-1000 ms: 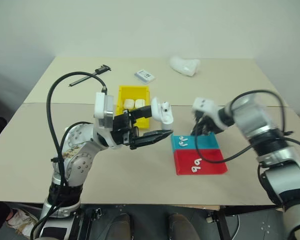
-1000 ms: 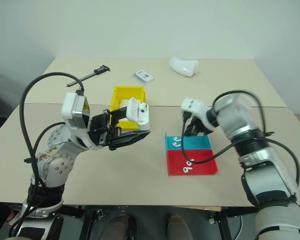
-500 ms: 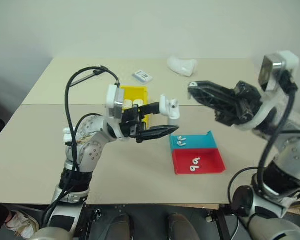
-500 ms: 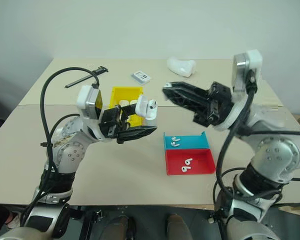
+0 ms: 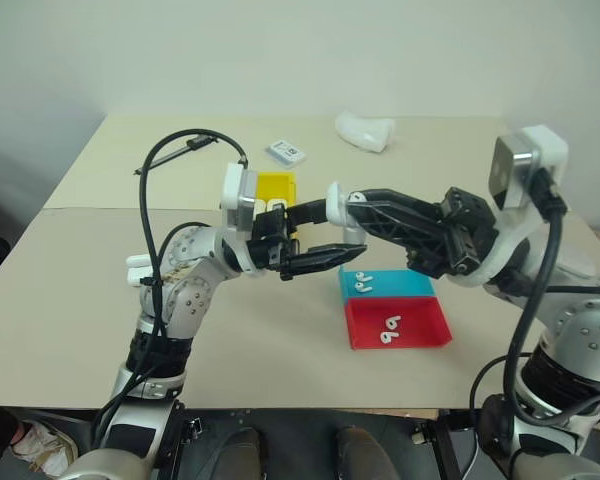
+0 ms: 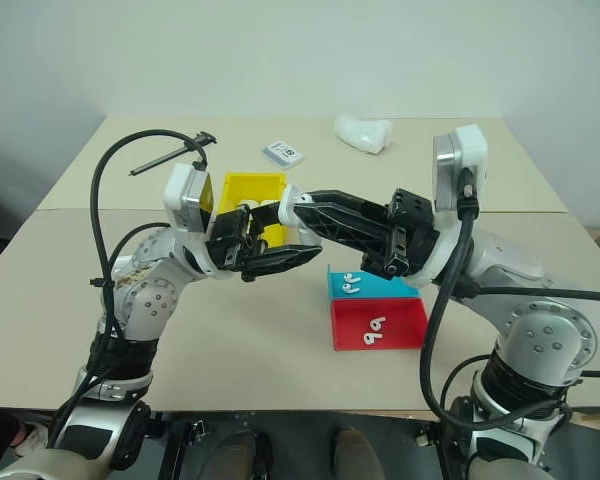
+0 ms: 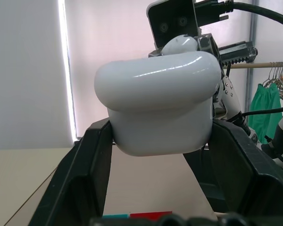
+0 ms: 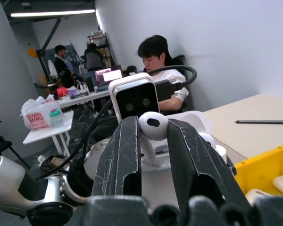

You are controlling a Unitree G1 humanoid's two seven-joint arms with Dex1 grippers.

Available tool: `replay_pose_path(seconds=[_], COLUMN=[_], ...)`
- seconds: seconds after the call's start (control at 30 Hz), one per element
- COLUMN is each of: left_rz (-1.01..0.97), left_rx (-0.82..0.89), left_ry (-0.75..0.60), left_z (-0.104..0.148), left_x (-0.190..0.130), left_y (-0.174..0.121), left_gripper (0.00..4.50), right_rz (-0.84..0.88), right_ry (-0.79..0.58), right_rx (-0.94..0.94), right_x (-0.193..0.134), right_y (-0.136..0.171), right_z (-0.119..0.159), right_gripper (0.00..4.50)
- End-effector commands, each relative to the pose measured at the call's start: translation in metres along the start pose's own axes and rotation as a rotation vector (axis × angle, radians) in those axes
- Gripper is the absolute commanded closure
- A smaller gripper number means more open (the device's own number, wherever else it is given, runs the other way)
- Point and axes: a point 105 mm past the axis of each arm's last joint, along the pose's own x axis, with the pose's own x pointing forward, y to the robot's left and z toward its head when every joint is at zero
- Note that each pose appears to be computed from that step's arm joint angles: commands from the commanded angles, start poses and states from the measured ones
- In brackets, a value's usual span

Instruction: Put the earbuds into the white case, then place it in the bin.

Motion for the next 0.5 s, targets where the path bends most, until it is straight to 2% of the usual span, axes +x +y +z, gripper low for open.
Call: replay_pose_path(seconds=[0.03,0.13,0.4,0.5], left_rz=[-0.018,-0.012,-0.022,-0.024], left_rx=[0.068,0.078,0.088,0.087], left_ry=[-0.028,-0.026,-0.026,-0.025], left_z=[0.0142,0.0147,0.0172,0.0170], left_x=[0.0037,0.0032,0.0044,0.0038], left_y=[-0.0055,-0.0046,-0.0047,-0.0038], left_gripper=[1.72,1.72,1.72,1.72], right_rz=[0.030,0.043,0.045,0.046], right_ry=[-0.007,0.014,0.051,0.052], right_rx=[-0.018,-0.025,-0.055,-0.054], right_x=[0.0000,-0.0006,0.0003,-0.0010], right_y=[0.0063,0.0084,0.0098,0.0103], right_z=[0.0025,0.0008,-0.0020,0.0002], right_gripper=[3.89,3.89,1.18,1.18])
